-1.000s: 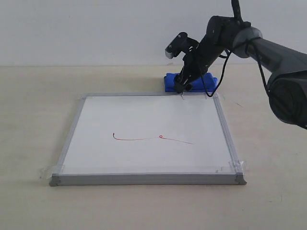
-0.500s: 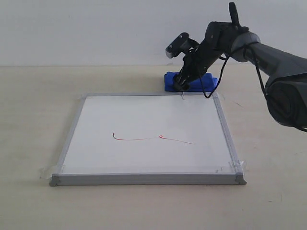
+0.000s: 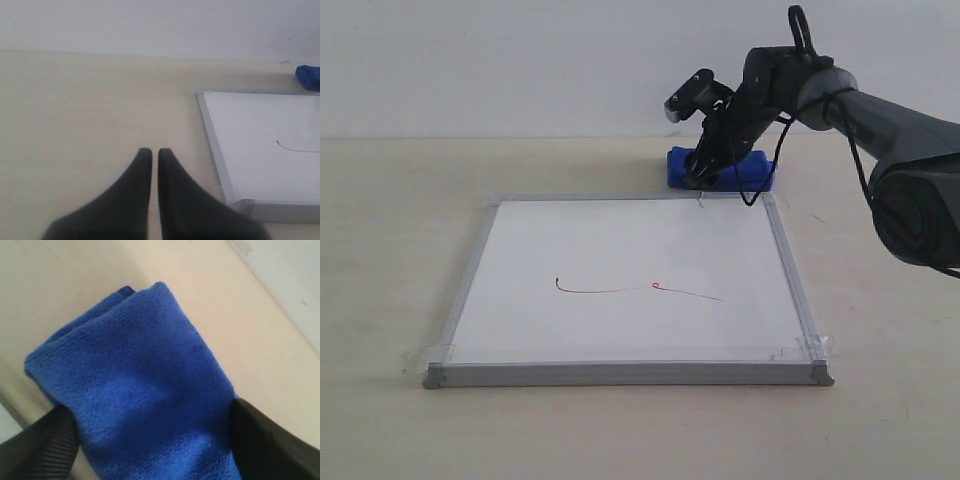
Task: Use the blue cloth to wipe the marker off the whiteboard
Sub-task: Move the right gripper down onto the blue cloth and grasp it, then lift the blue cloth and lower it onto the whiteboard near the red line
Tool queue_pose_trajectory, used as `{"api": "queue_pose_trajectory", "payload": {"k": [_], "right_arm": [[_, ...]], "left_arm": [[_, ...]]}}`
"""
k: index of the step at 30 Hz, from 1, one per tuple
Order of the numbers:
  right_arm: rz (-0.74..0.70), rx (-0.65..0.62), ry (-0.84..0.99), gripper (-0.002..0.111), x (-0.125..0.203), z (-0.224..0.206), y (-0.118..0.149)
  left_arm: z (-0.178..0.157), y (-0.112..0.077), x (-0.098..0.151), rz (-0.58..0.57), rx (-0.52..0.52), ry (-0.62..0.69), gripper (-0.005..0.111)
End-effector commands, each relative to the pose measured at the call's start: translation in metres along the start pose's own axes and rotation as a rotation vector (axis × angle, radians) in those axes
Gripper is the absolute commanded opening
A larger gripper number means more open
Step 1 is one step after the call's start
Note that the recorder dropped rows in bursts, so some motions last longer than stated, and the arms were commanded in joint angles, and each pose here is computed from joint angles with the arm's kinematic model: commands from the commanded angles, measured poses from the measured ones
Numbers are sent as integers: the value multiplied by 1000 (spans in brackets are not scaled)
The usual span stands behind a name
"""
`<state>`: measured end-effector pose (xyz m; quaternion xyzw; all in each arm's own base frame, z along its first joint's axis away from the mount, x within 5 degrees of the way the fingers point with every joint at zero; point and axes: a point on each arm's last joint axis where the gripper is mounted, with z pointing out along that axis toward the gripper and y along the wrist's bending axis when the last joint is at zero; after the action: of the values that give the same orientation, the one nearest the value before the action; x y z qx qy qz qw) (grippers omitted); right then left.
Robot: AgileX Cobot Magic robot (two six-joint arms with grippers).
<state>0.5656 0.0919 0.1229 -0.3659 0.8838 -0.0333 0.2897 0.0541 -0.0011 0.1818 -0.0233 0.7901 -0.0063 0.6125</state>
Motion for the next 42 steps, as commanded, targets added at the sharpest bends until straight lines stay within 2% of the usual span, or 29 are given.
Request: {"api": "queue_pose_trajectory", "payload": {"k": [1, 6, 8, 10, 13, 15, 25, 31, 34, 38, 42], "right_arm": [[-39, 30, 54, 66, 11, 6, -7], [-35, 32, 52, 65, 10, 5, -7], [-35, 30, 54, 60, 10, 4, -7], [-35, 27, 58, 47, 10, 2, -7], [-35, 23, 63, 21, 9, -2, -7], [-36, 19, 64, 0, 7, -5, -7], [64, 41, -28, 0, -12, -32, -14], [132, 16, -103, 0, -32, -71, -18], [228, -4, -94, 0, -35, -85, -18], [204, -88, -30, 0, -45, -98, 4], [195, -116, 47, 0, -53, -115, 24]], "left_arm": [[-1, 0, -2, 1, 1, -16, 4], [-1, 0, -2, 1, 1, -16, 4], [-1, 0, -2, 1, 1, -16, 4], [-1, 0, -2, 1, 1, -16, 4], [-1, 0, -2, 1, 1, -16, 4], [-1, 0, -2, 1, 1, -16, 4], [-1, 0, -2, 1, 1, -16, 4], [-1, 0, -2, 1, 1, -16, 4], [-1, 0, -2, 1, 1, -16, 4], [-1, 0, -2, 1, 1, -16, 4], [-1, 0, -2, 1, 1, -16, 4]]}}
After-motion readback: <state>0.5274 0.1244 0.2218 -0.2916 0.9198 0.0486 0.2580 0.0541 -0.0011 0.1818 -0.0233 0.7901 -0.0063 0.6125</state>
